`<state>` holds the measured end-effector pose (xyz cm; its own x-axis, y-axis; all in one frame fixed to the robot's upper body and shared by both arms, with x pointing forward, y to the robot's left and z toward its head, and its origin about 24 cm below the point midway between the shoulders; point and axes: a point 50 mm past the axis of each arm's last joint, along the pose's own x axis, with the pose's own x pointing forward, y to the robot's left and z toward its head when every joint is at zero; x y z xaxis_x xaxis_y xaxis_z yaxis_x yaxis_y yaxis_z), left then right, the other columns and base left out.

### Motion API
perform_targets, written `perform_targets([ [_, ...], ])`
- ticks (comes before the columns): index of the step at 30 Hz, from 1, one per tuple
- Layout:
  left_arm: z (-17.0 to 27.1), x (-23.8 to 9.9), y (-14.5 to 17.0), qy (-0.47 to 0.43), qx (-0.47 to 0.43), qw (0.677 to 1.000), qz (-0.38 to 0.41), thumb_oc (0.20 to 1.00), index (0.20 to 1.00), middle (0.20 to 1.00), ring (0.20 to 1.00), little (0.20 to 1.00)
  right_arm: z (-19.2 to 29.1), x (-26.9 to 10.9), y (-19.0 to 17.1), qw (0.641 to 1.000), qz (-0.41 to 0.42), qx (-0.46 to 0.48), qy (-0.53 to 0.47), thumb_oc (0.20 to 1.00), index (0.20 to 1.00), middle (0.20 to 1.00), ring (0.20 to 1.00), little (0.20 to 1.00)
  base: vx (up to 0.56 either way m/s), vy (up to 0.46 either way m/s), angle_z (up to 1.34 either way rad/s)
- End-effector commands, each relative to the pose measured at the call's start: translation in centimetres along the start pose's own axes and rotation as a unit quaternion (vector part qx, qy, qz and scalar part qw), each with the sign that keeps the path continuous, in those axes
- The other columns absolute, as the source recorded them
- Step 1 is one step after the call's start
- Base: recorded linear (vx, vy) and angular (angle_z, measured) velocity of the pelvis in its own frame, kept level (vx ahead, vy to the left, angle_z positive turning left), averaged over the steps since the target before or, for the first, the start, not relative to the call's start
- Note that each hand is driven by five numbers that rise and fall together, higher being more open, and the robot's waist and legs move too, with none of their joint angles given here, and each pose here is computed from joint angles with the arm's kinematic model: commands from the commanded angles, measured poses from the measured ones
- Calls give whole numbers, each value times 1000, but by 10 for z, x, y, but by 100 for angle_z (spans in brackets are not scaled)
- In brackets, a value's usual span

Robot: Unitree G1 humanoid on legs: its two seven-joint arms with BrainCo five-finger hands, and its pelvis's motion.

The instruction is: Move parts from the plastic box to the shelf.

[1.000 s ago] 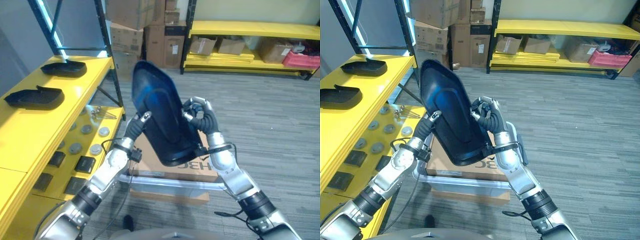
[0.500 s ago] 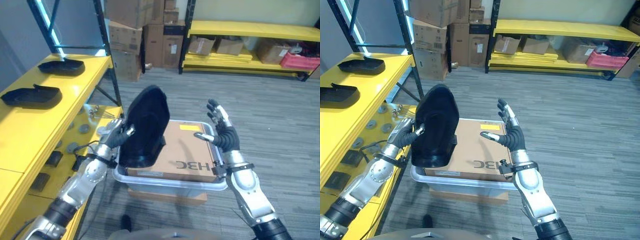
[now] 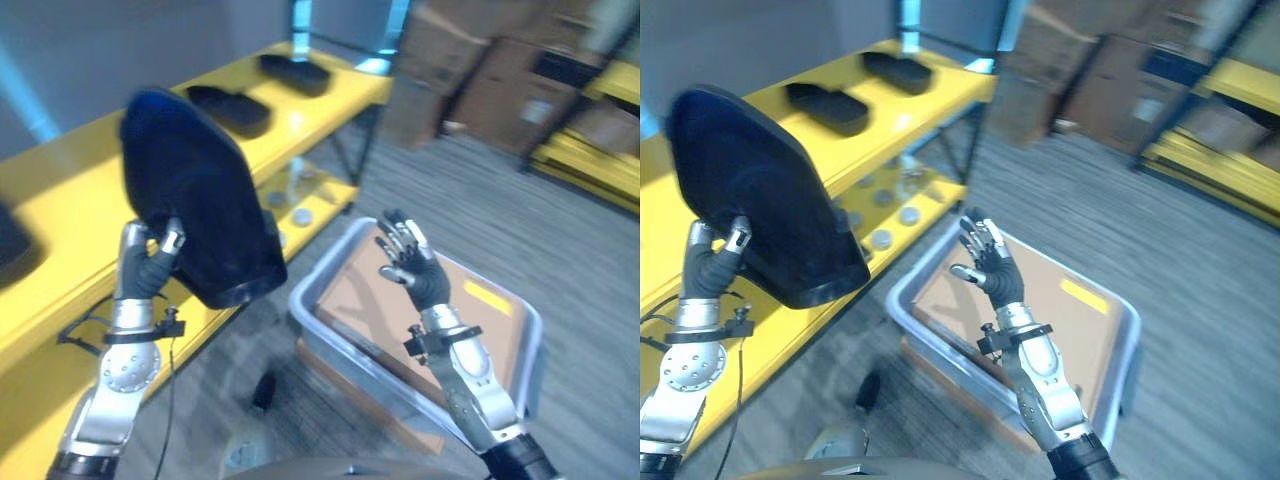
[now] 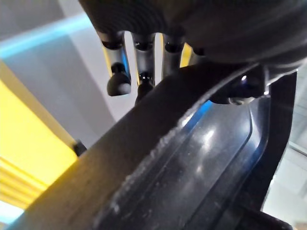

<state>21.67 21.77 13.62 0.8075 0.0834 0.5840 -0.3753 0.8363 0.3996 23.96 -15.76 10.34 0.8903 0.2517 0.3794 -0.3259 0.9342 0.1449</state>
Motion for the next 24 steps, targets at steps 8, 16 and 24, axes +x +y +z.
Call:
perform_targets([
  [8, 54, 13, 29, -153, -97, 983, 28, 200, 200, 200, 200, 200, 34, 36, 31, 990, 93, -34, -104, 1000, 1000, 1000, 1000, 1000, 114, 91, 130],
  [16, 57, 21, 23, -167, -96, 981, -8, 200, 200, 200, 200, 200, 35, 45, 38, 986, 108, -73, -107, 1000, 1000, 1000, 1000, 1000, 139, 243, 30],
  [24, 58, 37, -3, -173, -138, 973, -64, 200, 200, 200, 200, 200, 45, 36, 24, 986, 58, -84, -133, 1000, 1000, 1000, 1000, 1000, 103, 195, 9],
])
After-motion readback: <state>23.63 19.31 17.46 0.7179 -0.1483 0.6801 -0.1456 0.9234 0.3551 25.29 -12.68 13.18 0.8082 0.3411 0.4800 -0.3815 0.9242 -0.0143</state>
